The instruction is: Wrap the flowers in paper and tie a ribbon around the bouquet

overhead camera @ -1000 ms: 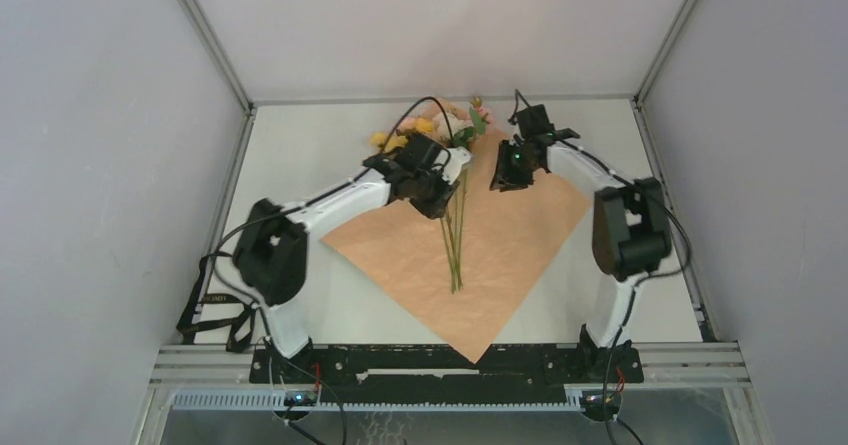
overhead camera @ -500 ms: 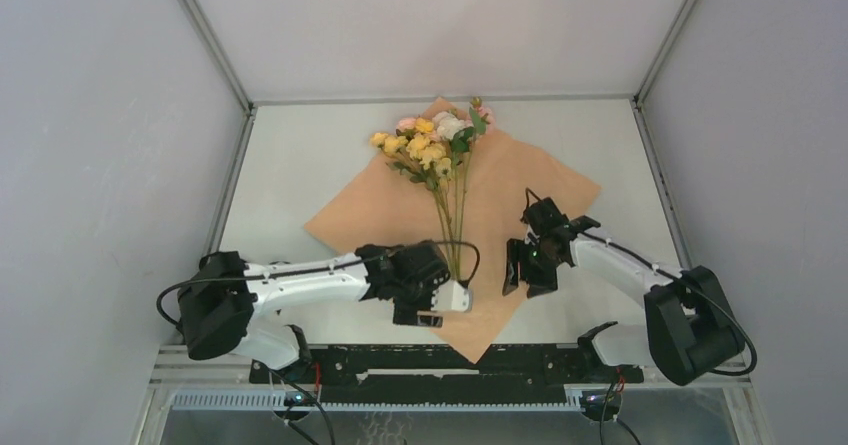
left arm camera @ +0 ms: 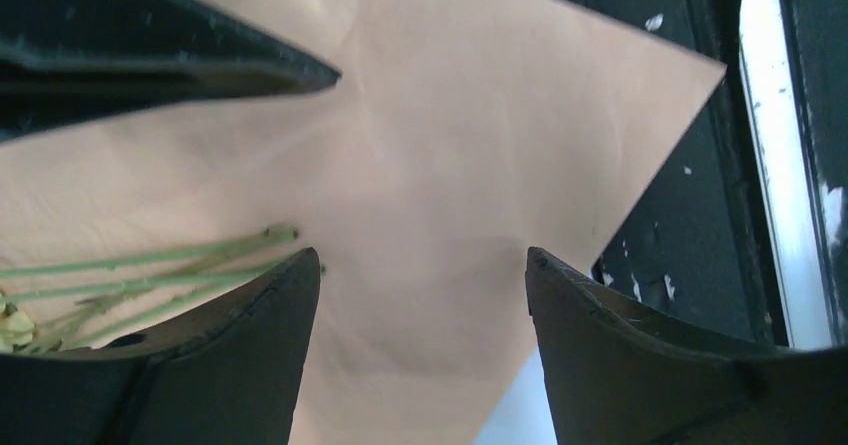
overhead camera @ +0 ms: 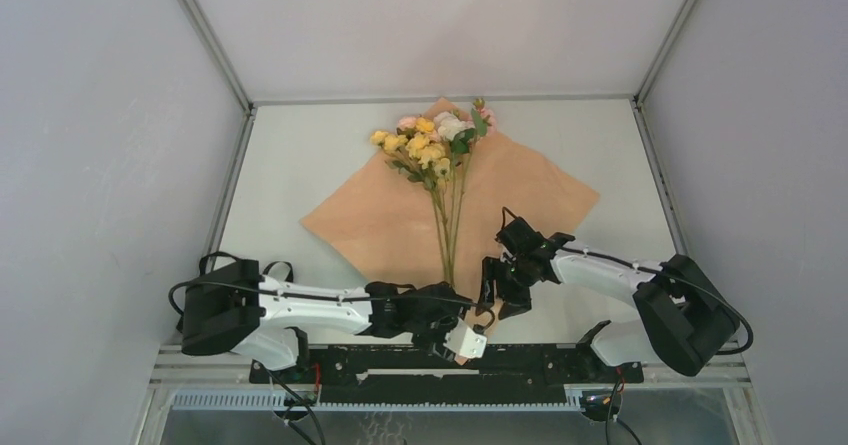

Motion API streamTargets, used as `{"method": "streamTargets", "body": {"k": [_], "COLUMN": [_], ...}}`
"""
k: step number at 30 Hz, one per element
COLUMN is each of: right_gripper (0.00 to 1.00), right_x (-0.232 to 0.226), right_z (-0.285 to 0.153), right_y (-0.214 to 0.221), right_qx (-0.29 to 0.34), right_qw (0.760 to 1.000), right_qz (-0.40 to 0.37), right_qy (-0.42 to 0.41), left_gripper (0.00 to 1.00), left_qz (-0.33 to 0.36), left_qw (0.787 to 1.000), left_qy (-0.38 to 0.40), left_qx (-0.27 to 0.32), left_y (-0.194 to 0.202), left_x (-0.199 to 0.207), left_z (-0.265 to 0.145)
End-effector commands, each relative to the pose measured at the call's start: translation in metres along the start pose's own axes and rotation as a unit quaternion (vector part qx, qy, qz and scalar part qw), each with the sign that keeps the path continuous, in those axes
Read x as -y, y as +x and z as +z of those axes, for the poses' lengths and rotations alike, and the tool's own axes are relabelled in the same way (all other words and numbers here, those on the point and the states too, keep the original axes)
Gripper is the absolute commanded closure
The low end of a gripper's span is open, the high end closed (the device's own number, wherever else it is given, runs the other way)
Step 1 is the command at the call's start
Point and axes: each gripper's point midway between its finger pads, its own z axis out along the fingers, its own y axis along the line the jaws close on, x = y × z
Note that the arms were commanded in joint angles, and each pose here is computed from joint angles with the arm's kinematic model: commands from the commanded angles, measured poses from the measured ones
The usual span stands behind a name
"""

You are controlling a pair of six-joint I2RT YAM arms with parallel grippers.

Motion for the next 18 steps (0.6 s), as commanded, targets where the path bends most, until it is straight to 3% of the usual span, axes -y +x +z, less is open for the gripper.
{"method": "streamTargets", "body": {"k": [1,8,10,12,18], "right_gripper": [0.33,0.35,0.36,0.36,0.37], "right_x": [-0.017,-0.033,-0.035,-0.038,-0.041], "right_z": [0.007,0.01,0.011,0.01,0.006], "right_y": [-0.009,-0.021,-0.021,-0.021,-0.023], "right_qx": [0.008,0.01,0.008,0.007,0.018], "right_qw": [0.999,0.996,0.995,0.995,0.994], "right_qz": [0.005,0.005,0.005,0.006,0.006], "right_qy": [-0.046,-0.089,-0.097,-0.104,-0.106], "left_gripper": [0.21,0.17,0.14,0.04,0.0], "left_qz": [0.018,0.049,0.044,0.054,0.065], "left_qw": [0.999,0.997,0.997,0.997,0.996], "left_qy": [-0.01,0.052,0.065,0.055,0.058], "left_qx": [0.044,0.014,0.024,0.021,0.032], "left_y": [-0.029,-0.019,-0.022,-0.019,-0.022], "left_x": [-0.008,0.01,0.019,0.025,0.029], "left_z": [0.009,-0.012,-0.019,-0.018,-0.013]}}
